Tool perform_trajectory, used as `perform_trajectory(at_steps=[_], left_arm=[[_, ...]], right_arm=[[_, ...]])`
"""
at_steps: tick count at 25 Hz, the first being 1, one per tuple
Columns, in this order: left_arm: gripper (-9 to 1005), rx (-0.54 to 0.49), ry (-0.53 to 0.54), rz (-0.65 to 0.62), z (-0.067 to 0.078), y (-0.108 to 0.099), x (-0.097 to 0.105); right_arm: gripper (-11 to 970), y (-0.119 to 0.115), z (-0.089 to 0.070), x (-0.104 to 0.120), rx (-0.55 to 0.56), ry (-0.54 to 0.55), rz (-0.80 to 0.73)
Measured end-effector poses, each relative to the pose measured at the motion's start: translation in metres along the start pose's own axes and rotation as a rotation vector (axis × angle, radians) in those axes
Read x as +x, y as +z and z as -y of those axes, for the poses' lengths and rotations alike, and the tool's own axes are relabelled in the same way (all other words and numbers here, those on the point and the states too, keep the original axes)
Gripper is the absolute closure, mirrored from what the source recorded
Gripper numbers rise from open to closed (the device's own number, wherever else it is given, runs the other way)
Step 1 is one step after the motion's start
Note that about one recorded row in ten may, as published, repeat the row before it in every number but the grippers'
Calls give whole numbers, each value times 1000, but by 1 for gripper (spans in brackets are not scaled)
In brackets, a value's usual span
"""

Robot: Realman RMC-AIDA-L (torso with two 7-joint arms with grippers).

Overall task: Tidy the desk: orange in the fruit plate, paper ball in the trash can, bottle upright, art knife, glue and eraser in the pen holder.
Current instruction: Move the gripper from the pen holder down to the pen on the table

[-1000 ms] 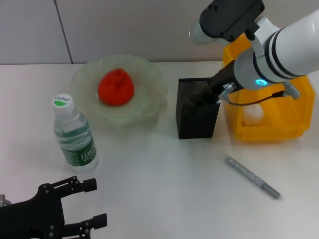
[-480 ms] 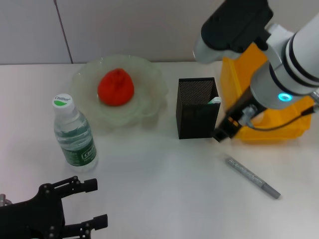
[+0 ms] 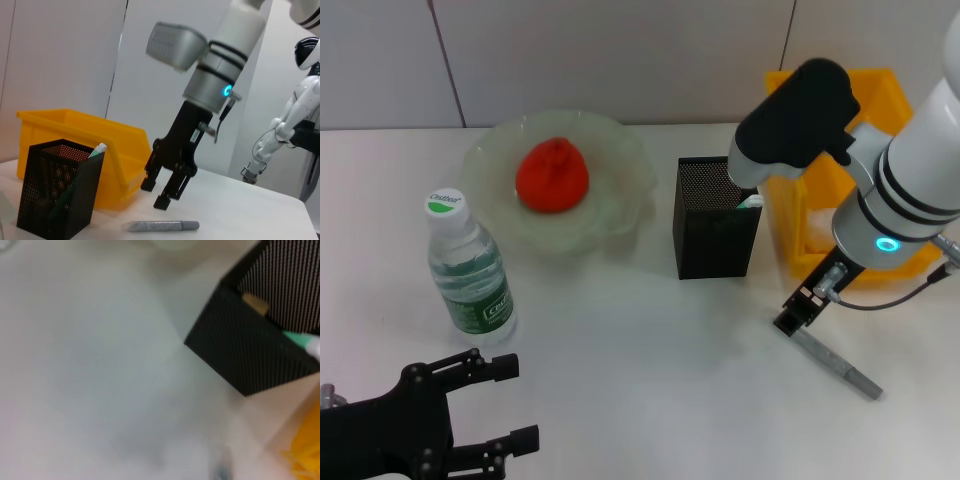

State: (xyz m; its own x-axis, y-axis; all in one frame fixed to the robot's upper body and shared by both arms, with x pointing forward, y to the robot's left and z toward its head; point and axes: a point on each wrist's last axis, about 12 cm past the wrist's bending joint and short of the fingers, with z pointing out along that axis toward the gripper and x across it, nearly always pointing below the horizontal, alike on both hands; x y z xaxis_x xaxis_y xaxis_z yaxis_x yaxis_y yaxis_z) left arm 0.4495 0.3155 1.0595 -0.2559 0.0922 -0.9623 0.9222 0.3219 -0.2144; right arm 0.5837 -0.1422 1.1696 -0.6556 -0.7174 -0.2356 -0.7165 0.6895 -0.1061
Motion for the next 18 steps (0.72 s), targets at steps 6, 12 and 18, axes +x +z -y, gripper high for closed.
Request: perform_trajectory(at_steps=[6,12,18], left_arm=[[180,2,3,1,-1,1,-1],[180,1,5,1,-2,3,-2],[180,2,7,2,-2,3,-1]], right_arm=[[376,19,8,8,-8,24,-34],[377,30,11,8,-11,38,-13],[377,38,11,8,-33,54,-2]])
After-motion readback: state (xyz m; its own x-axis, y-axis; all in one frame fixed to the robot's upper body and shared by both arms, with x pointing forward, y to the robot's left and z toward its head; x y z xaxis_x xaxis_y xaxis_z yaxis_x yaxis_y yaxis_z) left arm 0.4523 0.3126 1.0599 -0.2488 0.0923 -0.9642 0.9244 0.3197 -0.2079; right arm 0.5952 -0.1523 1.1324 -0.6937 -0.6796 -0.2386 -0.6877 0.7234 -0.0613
